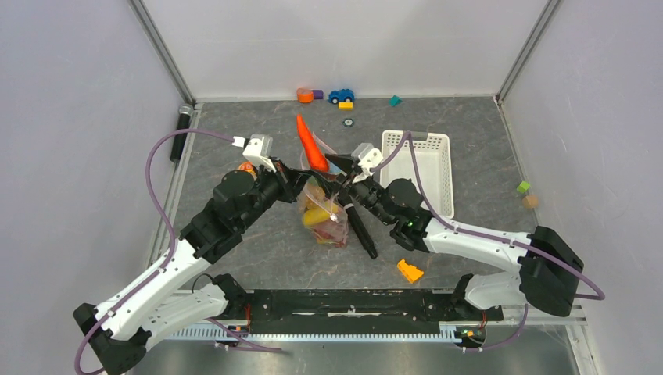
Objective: Place the food in the zip-top bag and seal the zipper
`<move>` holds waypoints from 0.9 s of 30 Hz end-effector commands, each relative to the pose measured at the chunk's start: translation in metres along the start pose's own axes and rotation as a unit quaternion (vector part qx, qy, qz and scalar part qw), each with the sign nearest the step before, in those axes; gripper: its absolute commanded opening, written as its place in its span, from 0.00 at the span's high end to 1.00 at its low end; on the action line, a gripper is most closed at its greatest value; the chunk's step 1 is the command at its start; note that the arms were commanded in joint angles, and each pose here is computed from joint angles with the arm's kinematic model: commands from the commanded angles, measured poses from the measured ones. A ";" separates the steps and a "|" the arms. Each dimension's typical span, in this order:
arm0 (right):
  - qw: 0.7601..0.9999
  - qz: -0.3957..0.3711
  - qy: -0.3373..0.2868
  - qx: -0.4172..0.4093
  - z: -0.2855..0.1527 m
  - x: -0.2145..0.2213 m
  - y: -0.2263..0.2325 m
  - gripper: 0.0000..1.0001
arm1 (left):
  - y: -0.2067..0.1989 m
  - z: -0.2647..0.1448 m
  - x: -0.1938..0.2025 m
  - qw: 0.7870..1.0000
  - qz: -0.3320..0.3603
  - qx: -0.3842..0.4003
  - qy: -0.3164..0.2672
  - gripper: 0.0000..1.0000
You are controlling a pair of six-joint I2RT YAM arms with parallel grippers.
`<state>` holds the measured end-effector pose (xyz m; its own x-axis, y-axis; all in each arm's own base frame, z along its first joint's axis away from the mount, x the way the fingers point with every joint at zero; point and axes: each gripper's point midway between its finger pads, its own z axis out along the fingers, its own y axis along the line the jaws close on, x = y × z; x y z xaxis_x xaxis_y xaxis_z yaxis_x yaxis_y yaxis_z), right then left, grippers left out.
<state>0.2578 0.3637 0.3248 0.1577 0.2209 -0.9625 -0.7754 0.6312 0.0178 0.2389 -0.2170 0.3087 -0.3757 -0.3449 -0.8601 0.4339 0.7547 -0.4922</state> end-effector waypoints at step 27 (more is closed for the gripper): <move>0.968 -0.156 0.027 -0.195 -0.100 0.005 0.043 0.02 | -0.003 0.001 -0.029 0.997 -0.050 -0.017 -0.051 0.98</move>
<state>0.1793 0.3224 0.3303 0.3791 0.0816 -0.9218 -0.8565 0.4080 -0.3161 0.2447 -0.2113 0.3091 -0.3686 -0.3882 -0.8446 0.3814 0.7655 -0.5183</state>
